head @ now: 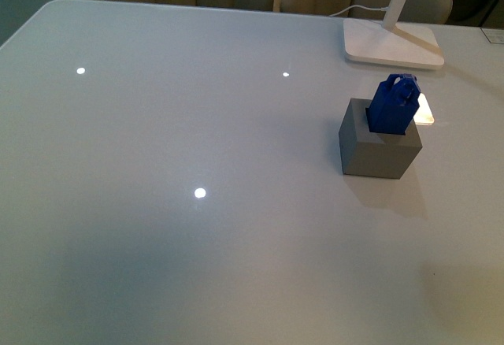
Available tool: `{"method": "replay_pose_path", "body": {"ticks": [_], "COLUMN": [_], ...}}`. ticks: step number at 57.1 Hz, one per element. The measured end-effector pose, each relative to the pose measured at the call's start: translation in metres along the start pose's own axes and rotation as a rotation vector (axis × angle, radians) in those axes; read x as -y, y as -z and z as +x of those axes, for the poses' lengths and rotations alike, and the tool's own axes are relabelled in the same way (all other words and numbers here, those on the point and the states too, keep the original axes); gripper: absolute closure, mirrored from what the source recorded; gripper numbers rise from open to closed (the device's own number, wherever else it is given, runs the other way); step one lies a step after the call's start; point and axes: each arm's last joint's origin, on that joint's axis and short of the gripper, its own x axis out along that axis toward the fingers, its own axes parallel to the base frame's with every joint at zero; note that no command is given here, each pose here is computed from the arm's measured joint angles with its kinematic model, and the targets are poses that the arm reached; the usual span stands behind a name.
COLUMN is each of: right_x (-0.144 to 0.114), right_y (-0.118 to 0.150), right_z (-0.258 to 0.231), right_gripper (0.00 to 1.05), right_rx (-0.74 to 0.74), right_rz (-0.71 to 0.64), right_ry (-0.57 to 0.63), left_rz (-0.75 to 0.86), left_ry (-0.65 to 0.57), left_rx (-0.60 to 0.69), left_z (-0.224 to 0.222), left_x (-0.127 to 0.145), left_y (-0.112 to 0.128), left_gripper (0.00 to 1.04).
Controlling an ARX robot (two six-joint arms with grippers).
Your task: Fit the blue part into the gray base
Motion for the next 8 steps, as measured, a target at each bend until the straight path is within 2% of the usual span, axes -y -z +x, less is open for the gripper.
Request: {"method": "replay_pose_path", "body": {"ticks": [8], "right_x": [0.0], "right_y": [0.0], "right_z": [0.0], "right_gripper": [0.09], "right_rx": [0.0], "right_rz": [0.0], "right_ry": [0.0], "left_rz": [0.0], "left_ry": [0.0], "left_rx": [0.0], "left_z": [0.0], "left_x": [0.0], "left_y": [0.0], "left_gripper": [0.07]}}
